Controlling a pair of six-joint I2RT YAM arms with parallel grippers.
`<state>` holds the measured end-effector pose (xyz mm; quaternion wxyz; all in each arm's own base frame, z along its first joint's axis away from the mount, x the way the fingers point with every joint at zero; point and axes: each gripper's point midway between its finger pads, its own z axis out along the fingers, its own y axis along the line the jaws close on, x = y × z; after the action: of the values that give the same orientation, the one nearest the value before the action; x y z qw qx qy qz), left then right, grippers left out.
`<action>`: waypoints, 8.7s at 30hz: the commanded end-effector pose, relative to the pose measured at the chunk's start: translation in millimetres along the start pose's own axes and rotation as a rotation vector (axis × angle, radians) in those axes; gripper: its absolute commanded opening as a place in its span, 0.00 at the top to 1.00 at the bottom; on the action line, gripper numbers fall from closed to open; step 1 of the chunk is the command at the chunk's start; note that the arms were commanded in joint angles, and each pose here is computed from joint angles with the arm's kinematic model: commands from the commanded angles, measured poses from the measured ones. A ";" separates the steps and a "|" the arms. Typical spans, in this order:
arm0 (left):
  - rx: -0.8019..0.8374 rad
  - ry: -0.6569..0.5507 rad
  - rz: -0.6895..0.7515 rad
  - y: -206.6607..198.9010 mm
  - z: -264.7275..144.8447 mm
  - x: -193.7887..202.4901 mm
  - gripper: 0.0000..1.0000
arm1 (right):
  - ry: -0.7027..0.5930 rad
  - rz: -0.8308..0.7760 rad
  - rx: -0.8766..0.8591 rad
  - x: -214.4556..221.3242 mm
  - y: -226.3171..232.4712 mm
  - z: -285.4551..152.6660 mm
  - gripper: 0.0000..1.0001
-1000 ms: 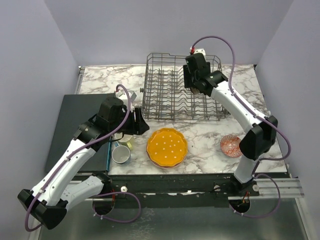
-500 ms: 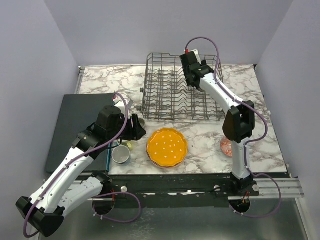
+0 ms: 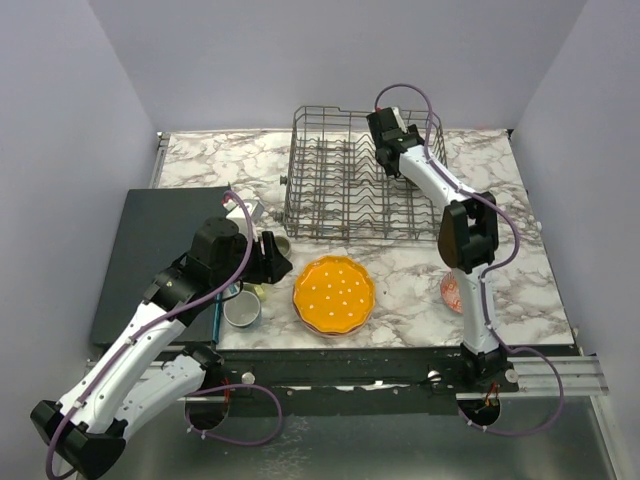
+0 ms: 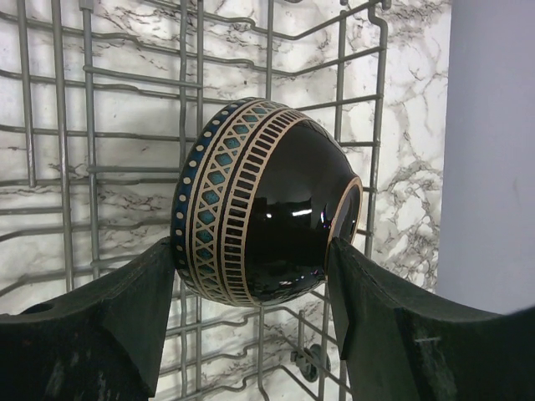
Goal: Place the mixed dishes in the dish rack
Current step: Turn the bowl upside down on the dish rack, then pick up the bowl from the center of the board.
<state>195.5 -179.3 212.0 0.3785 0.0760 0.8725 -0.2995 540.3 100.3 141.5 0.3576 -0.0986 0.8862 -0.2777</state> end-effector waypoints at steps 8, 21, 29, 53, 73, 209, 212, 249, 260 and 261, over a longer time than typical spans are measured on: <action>-0.005 -0.066 -0.001 1.5 -5.0 -9.2 0.45 | -0.070 -0.022 0.140 -26.0 -15.4 26.2 0.76; -0.014 -0.078 0.002 3.0 -6.7 -11.1 0.45 | -0.068 -0.068 0.206 -23.2 -11.3 50.2 0.74; -0.021 -0.086 0.003 4.5 -7.3 -12.3 0.45 | -0.084 -0.078 0.226 -27.9 -7.8 60.7 0.69; -0.041 -0.078 0.001 8.1 -4.9 -11.5 0.45 | -0.061 -0.108 0.235 -14.4 6.7 85.0 0.46; -0.049 -0.078 0.001 9.4 -4.1 -11.9 0.44 | -0.061 -0.081 0.199 -15.1 8.0 72.2 0.08; 0.175 0.446 -0.024 -244.4 298.3 125.3 0.27 | -0.592 0.778 -0.722 124.0 -153.9 -368.6 0.03; 0.175 0.451 -0.031 -244.9 302.2 127.7 0.34 | -0.591 0.776 -0.716 126.1 -154.0 -367.4 0.03; 0.165 0.383 -0.008 -238.0 287.4 103.9 1.00 | -0.562 0.780 -0.750 126.7 -145.6 -366.9 0.04; 0.173 0.312 -0.028 -222.5 255.1 64.7 1.00 | -0.550 0.787 -0.802 122.0 -137.5 -370.6 0.04; 0.177 0.306 -0.030 -221.3 252.4 61.0 1.00 | -0.547 0.786 -0.806 121.7 -136.1 -370.0 0.04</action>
<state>211.0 -515.3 78.9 0.1790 0.1520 0.9176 -0.3208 193.9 88.4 371.0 0.5976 0.0498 0.7606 0.2486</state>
